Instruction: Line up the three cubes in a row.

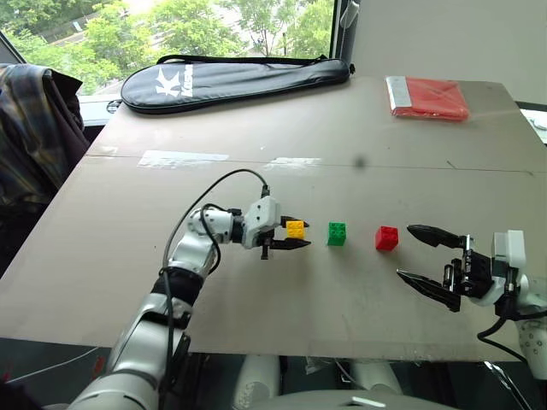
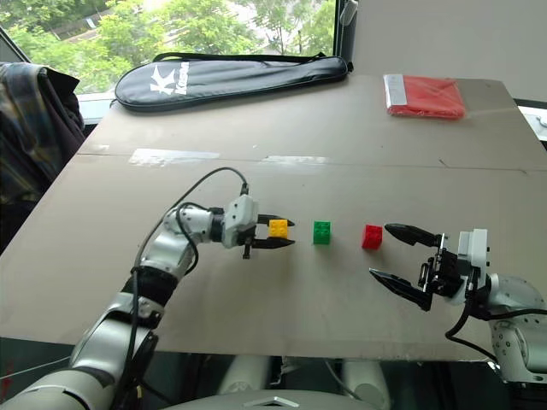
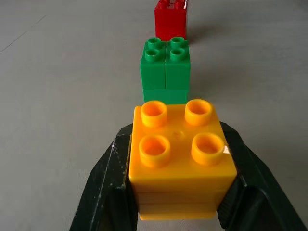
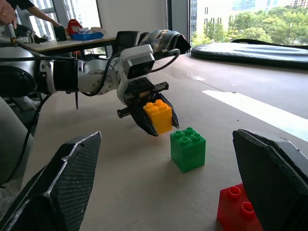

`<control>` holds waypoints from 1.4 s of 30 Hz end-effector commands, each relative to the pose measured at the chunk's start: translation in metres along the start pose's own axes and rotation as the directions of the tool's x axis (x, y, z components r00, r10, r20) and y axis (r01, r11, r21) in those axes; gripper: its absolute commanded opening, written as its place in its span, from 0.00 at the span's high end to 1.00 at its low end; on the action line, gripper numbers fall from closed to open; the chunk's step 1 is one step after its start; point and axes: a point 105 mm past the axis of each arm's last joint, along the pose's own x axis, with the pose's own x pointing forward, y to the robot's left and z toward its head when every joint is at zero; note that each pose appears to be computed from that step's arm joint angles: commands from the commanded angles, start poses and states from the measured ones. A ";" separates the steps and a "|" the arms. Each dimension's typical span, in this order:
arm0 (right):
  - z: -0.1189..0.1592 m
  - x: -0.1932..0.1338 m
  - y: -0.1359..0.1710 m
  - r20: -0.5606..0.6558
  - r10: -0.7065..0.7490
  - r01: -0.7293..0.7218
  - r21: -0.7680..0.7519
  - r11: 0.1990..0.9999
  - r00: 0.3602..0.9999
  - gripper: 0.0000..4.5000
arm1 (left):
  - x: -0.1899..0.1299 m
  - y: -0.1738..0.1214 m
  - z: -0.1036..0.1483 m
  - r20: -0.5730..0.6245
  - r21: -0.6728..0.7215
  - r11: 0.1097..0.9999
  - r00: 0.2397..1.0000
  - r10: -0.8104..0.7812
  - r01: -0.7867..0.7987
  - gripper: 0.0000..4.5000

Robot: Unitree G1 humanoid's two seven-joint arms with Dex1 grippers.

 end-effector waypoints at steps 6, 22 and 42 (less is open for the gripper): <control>0.011 -0.011 0.012 -0.006 -0.010 0.010 -0.025 1.000 1.000 0.00 | 0.007 0.012 0.001 -0.012 0.046 0.995 0.996 -0.090 0.090 0.70; 0.009 -0.011 0.008 -0.014 -0.020 0.020 -0.033 0.999 1.000 0.00 | 0.001 0.006 -0.011 -0.003 -0.071 0.994 0.996 -0.086 0.086 0.40; -0.003 -0.020 0.008 -0.045 -0.052 0.051 -0.016 0.999 0.998 0.00 | -0.071 -0.019 0.053 0.107 0.081 0.990 0.988 0.110 -0.119 0.01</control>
